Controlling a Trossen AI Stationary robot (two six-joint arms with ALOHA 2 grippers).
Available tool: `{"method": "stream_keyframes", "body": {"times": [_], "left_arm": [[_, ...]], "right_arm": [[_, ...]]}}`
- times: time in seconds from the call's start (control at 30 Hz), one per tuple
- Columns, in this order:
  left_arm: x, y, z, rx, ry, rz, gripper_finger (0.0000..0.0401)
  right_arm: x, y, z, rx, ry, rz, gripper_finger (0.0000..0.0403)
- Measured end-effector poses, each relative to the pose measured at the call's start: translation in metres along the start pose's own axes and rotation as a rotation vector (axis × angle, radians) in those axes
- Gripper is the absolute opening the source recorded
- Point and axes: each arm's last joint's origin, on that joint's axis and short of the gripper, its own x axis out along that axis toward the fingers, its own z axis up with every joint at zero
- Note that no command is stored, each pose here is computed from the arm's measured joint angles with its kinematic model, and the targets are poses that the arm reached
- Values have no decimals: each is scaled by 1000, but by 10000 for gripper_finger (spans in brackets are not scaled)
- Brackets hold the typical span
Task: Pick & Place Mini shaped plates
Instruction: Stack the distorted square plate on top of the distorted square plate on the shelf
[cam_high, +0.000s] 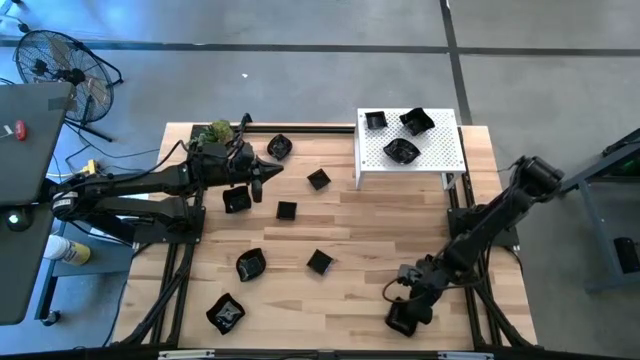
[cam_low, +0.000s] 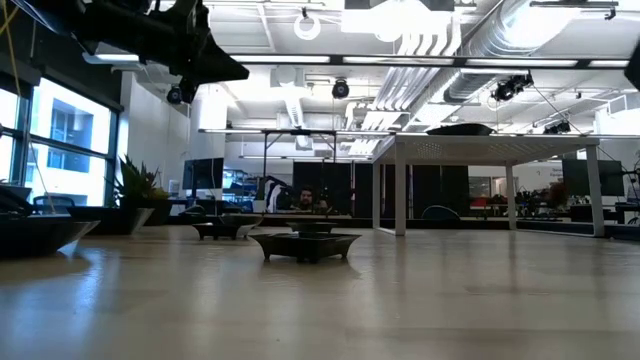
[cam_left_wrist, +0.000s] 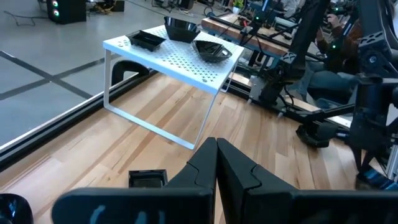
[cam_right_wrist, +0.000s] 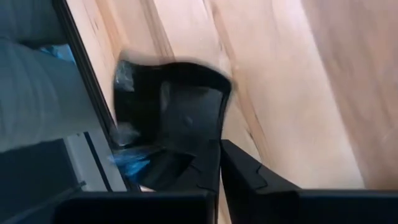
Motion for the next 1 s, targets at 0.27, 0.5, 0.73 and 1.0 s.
{"method": "stream_keyframes", "body": {"times": [0.27,0.5,0.73,1.0], "left_arm": [[0,0,0,8,-1,2,1],[0,0,0,8,-2,2,1],[0,0,1,8,-9,0,1],[0,0,1,0,-10,-4,1]], "right_arm": [[-17,-1,12,38,-57,36,7],[-54,-4,34,91,-179,156,7],[-109,-24,64,166,-371,285,8],[-188,-64,103,179,-657,215,9]]}}
